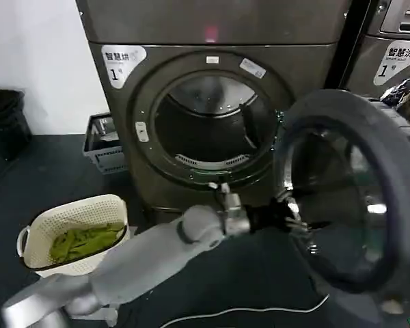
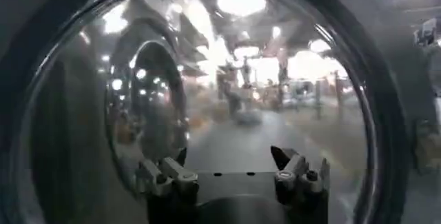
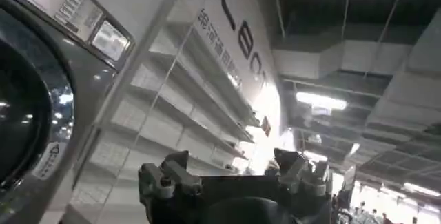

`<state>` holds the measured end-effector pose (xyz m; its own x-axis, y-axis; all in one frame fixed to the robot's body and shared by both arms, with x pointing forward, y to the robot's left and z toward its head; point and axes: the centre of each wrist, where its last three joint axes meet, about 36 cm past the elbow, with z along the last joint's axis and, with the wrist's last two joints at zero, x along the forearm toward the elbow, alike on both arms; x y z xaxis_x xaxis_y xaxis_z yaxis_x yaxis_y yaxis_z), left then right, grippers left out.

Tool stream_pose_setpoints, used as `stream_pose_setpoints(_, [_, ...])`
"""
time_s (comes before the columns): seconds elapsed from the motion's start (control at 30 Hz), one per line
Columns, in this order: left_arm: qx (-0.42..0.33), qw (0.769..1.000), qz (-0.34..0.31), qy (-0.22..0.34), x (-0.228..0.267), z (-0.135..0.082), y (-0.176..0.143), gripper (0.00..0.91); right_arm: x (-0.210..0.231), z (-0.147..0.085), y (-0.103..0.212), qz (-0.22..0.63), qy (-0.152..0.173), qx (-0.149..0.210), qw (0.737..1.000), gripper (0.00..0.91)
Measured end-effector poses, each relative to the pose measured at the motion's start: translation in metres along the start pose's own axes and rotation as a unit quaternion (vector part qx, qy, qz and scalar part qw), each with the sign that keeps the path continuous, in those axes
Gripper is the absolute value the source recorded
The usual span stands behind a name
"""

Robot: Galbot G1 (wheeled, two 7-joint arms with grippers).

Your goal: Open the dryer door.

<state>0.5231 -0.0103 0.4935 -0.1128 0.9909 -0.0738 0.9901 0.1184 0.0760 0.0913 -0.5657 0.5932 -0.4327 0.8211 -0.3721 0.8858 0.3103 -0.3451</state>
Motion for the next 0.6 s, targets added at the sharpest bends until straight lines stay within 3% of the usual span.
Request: stream_pose_setpoints(0.6, [-0.033,0.996,-0.078,-0.033,-0.075,0.009,0.001,0.907,0.003,-0.006,-0.020,0.014,-0.006,0.002,1.000,0.907])
